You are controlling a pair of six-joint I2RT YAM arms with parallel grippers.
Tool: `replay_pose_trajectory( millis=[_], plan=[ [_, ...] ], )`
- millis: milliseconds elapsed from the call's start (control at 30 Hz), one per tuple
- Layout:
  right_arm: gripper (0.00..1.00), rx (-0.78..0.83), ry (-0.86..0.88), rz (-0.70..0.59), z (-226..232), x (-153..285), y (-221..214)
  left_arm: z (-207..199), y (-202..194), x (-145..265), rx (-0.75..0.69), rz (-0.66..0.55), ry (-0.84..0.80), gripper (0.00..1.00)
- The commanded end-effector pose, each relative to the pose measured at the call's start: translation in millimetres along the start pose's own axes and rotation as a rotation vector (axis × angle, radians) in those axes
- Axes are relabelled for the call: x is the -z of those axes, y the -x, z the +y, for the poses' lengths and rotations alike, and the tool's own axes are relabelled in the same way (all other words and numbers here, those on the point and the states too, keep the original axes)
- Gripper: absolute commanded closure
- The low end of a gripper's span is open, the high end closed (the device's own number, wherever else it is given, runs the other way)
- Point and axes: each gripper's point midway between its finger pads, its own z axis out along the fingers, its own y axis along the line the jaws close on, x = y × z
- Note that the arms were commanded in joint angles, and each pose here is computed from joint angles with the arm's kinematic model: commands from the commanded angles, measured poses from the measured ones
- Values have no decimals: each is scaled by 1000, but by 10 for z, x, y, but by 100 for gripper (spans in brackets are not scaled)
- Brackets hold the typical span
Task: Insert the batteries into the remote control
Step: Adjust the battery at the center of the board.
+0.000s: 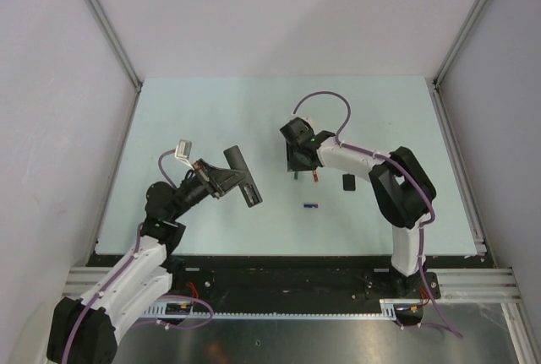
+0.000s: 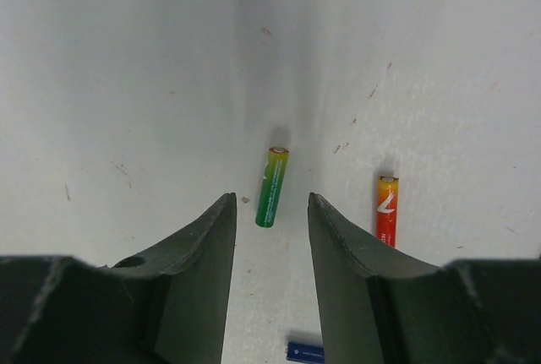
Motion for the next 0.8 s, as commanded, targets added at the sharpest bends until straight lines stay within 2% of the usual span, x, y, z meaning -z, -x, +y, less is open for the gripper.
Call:
replay_pose_trajectory(
  millis=[0, 167, 333, 567, 600, 633, 733, 767],
  plan=[
    [56, -9, -34, -11, -33, -48, 86, -47, 18, 6, -36, -2, -22, 100],
    [56, -3, -26, 7, -6, -137, 50, -48, 19, 11, -37, -4, -22, 100],
    [60, 25, -32, 28, -21, -181, 16, -33, 1, 18, -32, 0, -20, 100],
    [82, 80, -50, 75, -82, -211, -115, -32, 1, 29, -36, -4, -21, 100],
    [93, 86, -52, 84, -94, -219, -140, -25, -5, 33, -34, -3, -20, 100],
    [97, 94, -54, 85, -107, -221, -143, -18, -5, 34, -34, -4, -18, 100],
    [100, 130, -46, 97, -101, -213, -178, -33, -12, 36, -31, 1, -23, 100],
    [100, 193, -27, 91, -80, -184, -154, -42, -13, 39, -33, 1, -25, 100]
  ],
)
